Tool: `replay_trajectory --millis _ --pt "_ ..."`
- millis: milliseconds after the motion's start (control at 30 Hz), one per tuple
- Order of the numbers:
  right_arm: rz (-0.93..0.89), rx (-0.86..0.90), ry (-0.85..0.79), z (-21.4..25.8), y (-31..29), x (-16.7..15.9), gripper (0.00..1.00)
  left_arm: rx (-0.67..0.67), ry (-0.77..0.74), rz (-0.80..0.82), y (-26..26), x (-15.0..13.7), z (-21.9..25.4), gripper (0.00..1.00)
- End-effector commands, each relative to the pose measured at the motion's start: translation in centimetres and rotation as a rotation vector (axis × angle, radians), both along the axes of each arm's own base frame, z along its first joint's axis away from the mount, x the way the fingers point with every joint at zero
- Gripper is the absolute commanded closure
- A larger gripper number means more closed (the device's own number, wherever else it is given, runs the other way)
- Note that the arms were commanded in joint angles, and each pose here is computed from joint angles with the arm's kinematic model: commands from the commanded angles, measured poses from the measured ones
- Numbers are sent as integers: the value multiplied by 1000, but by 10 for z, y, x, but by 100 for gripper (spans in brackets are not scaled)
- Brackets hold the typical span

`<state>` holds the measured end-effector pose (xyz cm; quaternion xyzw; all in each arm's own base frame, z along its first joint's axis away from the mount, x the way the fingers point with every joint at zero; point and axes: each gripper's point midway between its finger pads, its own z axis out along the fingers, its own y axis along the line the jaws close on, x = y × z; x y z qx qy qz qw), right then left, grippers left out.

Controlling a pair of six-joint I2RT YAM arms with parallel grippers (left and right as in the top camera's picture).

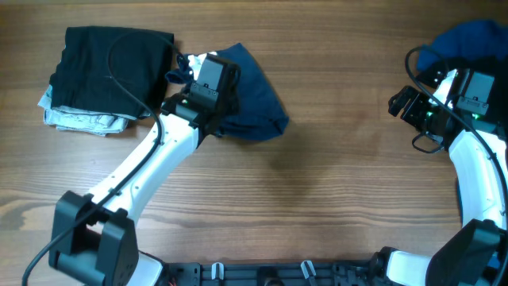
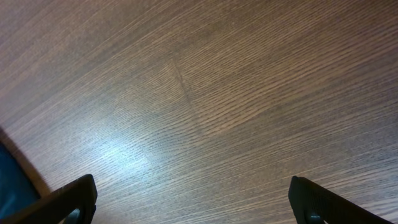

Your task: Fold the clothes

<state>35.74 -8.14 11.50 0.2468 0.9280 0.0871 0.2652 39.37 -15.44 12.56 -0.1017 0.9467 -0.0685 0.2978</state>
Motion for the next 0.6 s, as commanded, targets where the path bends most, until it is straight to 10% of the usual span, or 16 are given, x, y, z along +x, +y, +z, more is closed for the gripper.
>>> replay_trajectory --millis 0,400,567 --pt "-14 -14 4 0 -3 1 0 14 106 86 8 -5 -33 96" --pt "-14 -14 4 0 -3 1 0 79 400 222 24 -44 -116 94" --pt "-14 -14 4 0 -3 1 0 -72 407 212 17 -40 -94 46"
